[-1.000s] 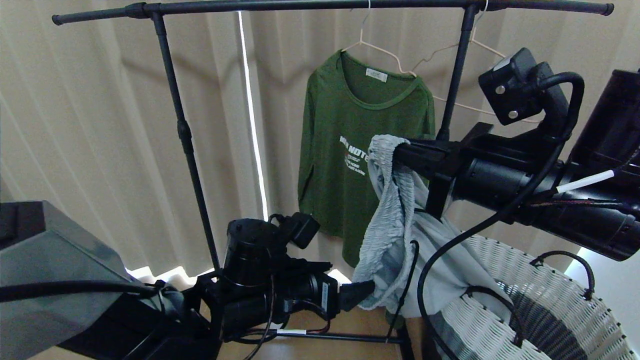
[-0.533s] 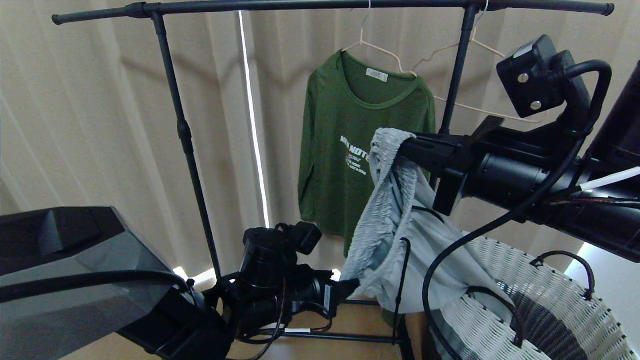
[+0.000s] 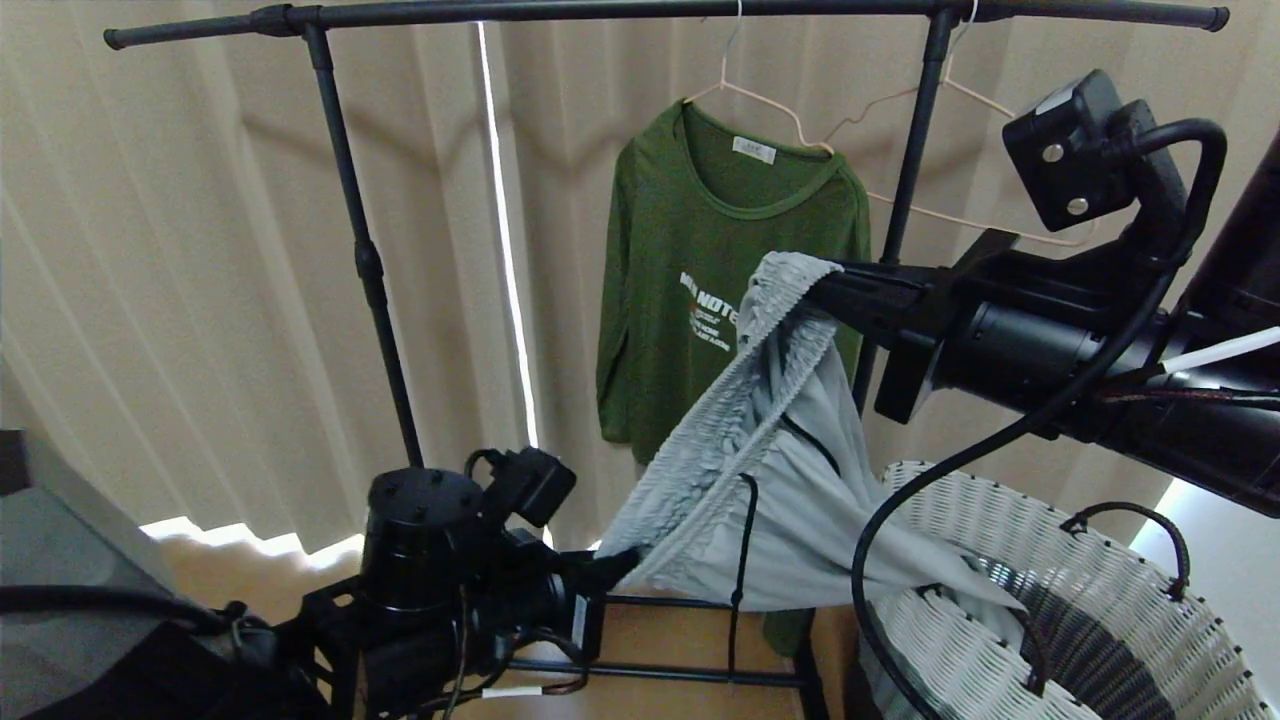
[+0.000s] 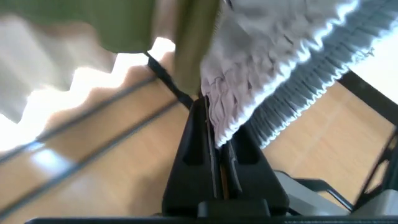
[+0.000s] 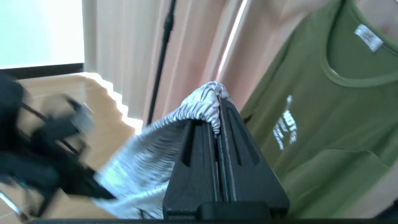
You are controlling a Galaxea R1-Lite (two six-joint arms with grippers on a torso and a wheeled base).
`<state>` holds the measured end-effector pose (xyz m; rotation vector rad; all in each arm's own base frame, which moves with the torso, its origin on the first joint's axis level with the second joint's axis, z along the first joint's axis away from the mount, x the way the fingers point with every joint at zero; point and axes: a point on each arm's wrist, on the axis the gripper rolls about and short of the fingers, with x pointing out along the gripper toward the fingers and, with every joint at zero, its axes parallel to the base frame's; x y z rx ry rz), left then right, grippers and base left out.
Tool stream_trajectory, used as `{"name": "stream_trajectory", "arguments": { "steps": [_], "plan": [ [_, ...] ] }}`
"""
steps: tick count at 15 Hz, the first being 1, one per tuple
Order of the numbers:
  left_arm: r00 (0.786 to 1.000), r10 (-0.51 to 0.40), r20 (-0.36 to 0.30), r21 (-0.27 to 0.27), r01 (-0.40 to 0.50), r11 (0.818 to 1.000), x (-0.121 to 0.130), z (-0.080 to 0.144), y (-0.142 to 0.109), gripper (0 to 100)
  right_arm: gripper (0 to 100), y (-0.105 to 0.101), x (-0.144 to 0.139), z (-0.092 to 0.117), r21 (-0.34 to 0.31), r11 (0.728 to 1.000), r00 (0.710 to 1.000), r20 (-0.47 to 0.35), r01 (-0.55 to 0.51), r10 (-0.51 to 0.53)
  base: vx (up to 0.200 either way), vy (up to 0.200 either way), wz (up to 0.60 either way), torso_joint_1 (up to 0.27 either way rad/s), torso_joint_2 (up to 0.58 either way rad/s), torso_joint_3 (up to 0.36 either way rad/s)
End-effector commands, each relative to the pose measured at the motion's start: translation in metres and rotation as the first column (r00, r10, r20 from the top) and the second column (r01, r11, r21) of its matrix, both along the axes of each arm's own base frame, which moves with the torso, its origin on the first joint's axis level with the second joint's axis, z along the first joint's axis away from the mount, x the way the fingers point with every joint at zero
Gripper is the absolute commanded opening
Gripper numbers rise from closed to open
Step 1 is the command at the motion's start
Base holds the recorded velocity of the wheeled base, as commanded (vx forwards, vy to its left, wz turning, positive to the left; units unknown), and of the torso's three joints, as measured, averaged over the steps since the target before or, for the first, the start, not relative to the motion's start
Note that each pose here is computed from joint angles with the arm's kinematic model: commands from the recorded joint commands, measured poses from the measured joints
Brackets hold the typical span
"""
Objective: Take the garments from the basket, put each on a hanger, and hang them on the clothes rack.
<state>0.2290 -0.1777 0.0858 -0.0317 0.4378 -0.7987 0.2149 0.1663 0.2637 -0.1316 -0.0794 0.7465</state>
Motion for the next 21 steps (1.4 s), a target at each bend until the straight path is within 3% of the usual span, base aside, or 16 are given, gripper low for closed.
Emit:
{"name": "stream_trajectory", "arguments": {
  "steps": [1, 2, 4, 5, 7, 8, 9, 12, 14, 16, 18, 21],
  "plan": [
    [0.993, 0.067, 0.1, -0.059, -0.061, 0.996, -0.004, 0.045, 0.03, 0, 0, 0.0, 0.005, -0.004, -0.009, 1.0, 1.0, -0.011, 0.012, -0.012, 0.0, 0.0, 0.0, 0.0, 0.0, 0.0],
    [0.992, 0.089, 0.092, -0.07, -0.083, 0.994, -0.008, 0.09, 0.057, 0, 0, -0.001, 0.009, -0.005, -0.012, 1.0, 1.0, -0.015, 0.023, -0.023, 0.0, 0.0, 0.0, 0.0, 0.0, 0.0],
    [0.99, 0.102, 0.094, -0.098, -0.093, 0.991, -0.015, 0.137, 0.084, 0, 0, 0.002, 0.013, -0.004, -0.008, 1.0, 1.0, -0.01, 0.021, -0.021, 0.0, 0.0, 0.0, 0.0, 0.0, 0.0],
    [0.988, 0.121, 0.098, -0.102, -0.111, 0.989, -0.016, 0.147, 0.09, 0, 0, 0.002, 0.014, -0.002, -0.002, 1.0, 1.0, -0.005, 0.021, -0.021, 0.0, 0.0, 0.0, 0.0, 0.0, 0.0],
    [0.961, 0.232, 0.147, -0.127, -0.215, 0.968, -0.015, 0.187, 0.118, 0, 0, 0.008, 0.022, 0.003, 0.037, 0.999, 1.0, 0.004, 0.022, -0.022, 0.0, 0.0, 0.0, 0.0, 0.0, 0.0],
    [0.958, 0.243, 0.155, -0.131, -0.224, 0.966, -0.016, 0.192, 0.12, 0, 0, 0.009, 0.023, 0.004, 0.041, 0.999, 1.0, 0.009, 0.02, -0.02, 0.0, 0.0, 0.0, 0.0, 0.0, 0.0],
    [0.944, 0.271, 0.187, -0.147, -0.245, 0.958, -0.022, 0.212, 0.128, 0, 0, 0.012, 0.028, 0.009, 0.069, 0.997, 0.999, 0.043, 0.021, -0.024, 0.0, 0.0, 0.0, 0.0, 0.0, 0.0],
    [0.934, 0.262, 0.244, -0.174, -0.223, 0.959, -0.028, 0.235, 0.126, 0, 0, 0.0, 0.037, 0.014, 0.078, 0.994, 0.995, 0.064, 0.075, -0.08, 0.0, 0.0, 0.0, 0.0, 0.0, 0.0],
    [0.951, 0.144, 0.275, -0.148, -0.106, 0.983, -0.035, 0.242, 0.102, 0, 0, -0.024, 0.045, 0.018, 0.069, 0.985, 0.983, 0.082, 0.16, -0.165, 0.0, 0.0, 0.0, 0.0, 0.0, 0.0],
    [0.964, 0.091, 0.249, -0.09, -0.07, 0.993, -0.036, 0.24, 0.093, 0, 0, -0.043, 0.052, 0.017, 0.062, 0.972, 0.97, 0.073, 0.228, -0.232, 0.0, 0.0, 0.0, 0.0, 0.0, 0.0],
    [0.966, 0.119, 0.227, -0.051, -0.111, 0.993, -0.027, 0.243, 0.078, 0, 0, -0.063, 0.059, 0.016, 0.059, 0.953, 0.952, 0.069, 0.296, -0.3, 0.0, 0.0, 0.0, 0.0, 0.0, 0.0],
    [0.973, 0.111, 0.204, -0.024, -0.108, 0.994, -0.021, 0.235, 0.058, 0, 0, -0.065, 0.058, 0.017, 0.062, 0.951, 0.949, 0.07, 0.303, -0.307, 0.0, 0.0, 0.0, 0.0, 0.0, 0.0]
  ]
}}
